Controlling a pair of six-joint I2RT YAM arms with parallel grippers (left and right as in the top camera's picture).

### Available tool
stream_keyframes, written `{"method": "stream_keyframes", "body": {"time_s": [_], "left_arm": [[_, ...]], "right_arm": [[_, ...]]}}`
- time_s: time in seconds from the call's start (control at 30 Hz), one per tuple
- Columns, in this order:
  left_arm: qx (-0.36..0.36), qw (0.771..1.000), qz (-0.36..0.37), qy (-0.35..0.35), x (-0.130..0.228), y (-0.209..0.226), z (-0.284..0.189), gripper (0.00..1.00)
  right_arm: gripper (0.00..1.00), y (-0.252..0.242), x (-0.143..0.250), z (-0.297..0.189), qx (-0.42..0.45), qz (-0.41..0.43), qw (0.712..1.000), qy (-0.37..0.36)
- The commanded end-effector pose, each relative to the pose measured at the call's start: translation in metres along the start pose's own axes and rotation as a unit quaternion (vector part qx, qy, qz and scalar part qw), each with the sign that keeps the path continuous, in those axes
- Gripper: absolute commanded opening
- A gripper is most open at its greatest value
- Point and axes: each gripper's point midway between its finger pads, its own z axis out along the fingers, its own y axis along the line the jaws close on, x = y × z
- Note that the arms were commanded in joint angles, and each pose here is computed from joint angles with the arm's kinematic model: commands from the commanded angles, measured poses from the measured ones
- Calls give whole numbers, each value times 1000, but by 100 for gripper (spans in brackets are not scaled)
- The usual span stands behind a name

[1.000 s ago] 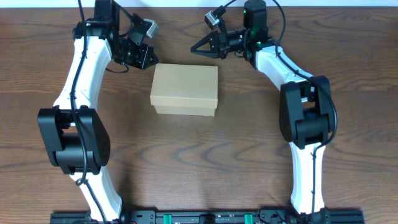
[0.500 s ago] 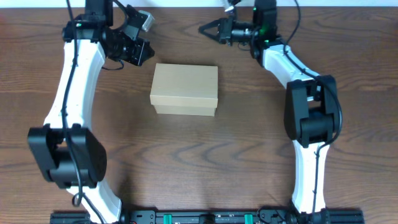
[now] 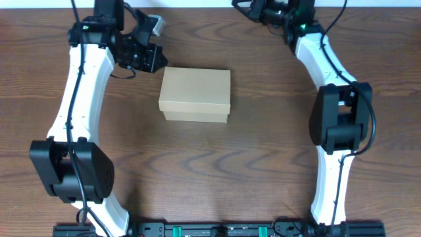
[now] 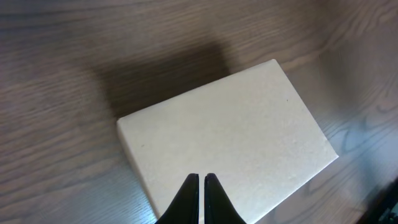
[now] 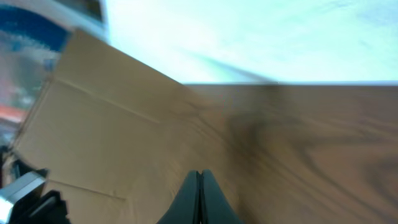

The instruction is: Pack container

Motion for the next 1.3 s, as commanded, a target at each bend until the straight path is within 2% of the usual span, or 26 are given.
{"method": "stream_keyframes", "body": {"time_s": [0.0, 0.17, 0.3, 0.57, 0.77, 0.9, 1.27], "left_arm": [[-10, 1000, 11, 0, -3, -6, 0, 6], [-34, 999, 15, 13, 1, -3, 3, 6], [-63, 997, 10, 42, 14, 6, 2, 6], [-38, 991, 40, 123, 54, -5, -3, 6], [-11, 992, 36, 122, 56, -12, -4, 6], [-8, 991, 47, 125, 58, -13, -4, 6], [-7, 991, 44, 129, 68, -4, 13, 6]], "right_arm": [[1, -2, -13, -3, 54, -75, 996, -7], [2, 24, 16, 0, 126, -107, 984, 74], [2, 43, 50, -11, 215, -99, 962, 139], [1, 92, 94, -60, 316, -121, 918, 206], [2, 116, 120, -102, 337, -121, 897, 260], [1, 115, 132, -120, 375, -125, 873, 285], [2, 107, 184, -103, 392, -152, 839, 345]]}}
